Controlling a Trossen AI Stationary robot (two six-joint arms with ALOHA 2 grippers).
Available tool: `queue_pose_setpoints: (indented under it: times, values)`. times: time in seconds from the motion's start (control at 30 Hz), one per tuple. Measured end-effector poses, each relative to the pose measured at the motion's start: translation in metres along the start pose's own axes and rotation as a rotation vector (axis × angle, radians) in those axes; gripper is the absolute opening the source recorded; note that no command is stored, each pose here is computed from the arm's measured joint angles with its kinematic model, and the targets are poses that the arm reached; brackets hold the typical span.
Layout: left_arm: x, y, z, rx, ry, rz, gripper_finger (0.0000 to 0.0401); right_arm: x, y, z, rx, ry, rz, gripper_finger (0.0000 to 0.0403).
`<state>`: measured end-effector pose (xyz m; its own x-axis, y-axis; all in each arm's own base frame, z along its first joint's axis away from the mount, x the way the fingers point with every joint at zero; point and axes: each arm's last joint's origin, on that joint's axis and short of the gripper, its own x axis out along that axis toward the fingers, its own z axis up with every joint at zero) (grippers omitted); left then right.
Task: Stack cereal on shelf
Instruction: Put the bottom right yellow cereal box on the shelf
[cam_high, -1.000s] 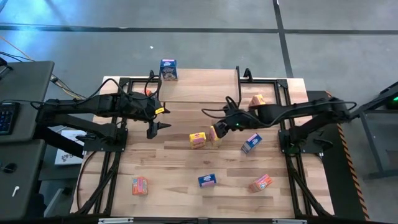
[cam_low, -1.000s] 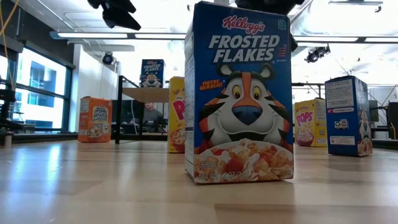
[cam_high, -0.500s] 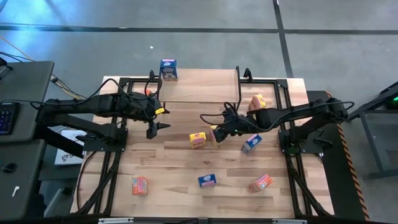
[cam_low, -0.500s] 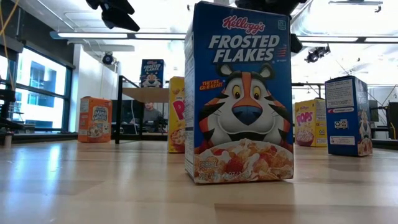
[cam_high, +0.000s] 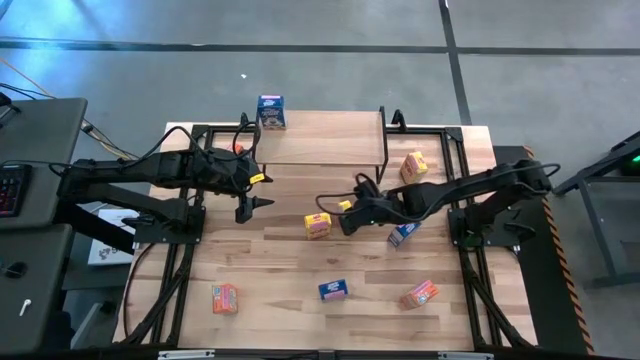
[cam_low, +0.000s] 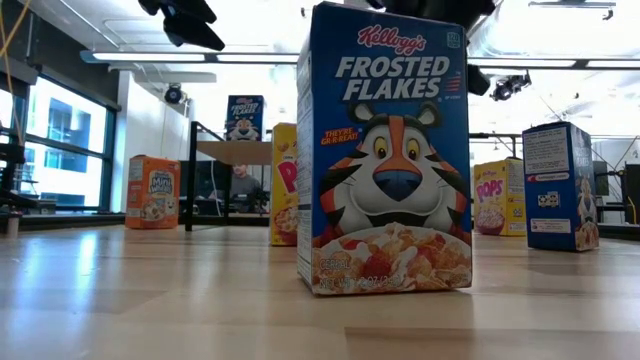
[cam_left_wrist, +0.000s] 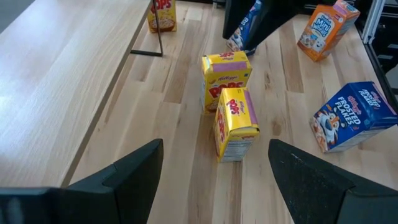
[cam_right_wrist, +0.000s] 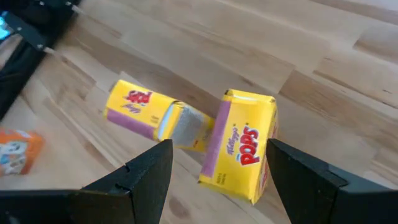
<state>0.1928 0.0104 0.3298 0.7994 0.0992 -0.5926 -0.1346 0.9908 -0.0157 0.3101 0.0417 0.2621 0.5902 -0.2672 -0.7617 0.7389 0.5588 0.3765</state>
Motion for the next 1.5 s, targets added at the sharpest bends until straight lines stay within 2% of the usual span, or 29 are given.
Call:
queue_pose_setpoints:
  times: [0.6,1.27,1.37,1.5]
  values:
    - [0.0,0.0,0.0,0.0,0.0,0.0,0.0282,0.028,0.001,-0.011,-0.023,0.031,-0.069,0.0252]
    - [0.001,0.0,0.0,0.0,-0.002,0.0,0.0282,0.04,0.001,-0.021,-0.031,0.042,-0.118,0.0252]
    - [0.001,0.0,0.0,0.0,-0.002,0.0,0.0282,0.04,0.001,-0.021,-0.033,0.041,-0.122,0.0243]
    - [0.001,0.0,0.0,0.0,-0.002,0.0,0.0282,0.04,0.0,-0.021,-0.035,0.041,-0.125,0.0206]
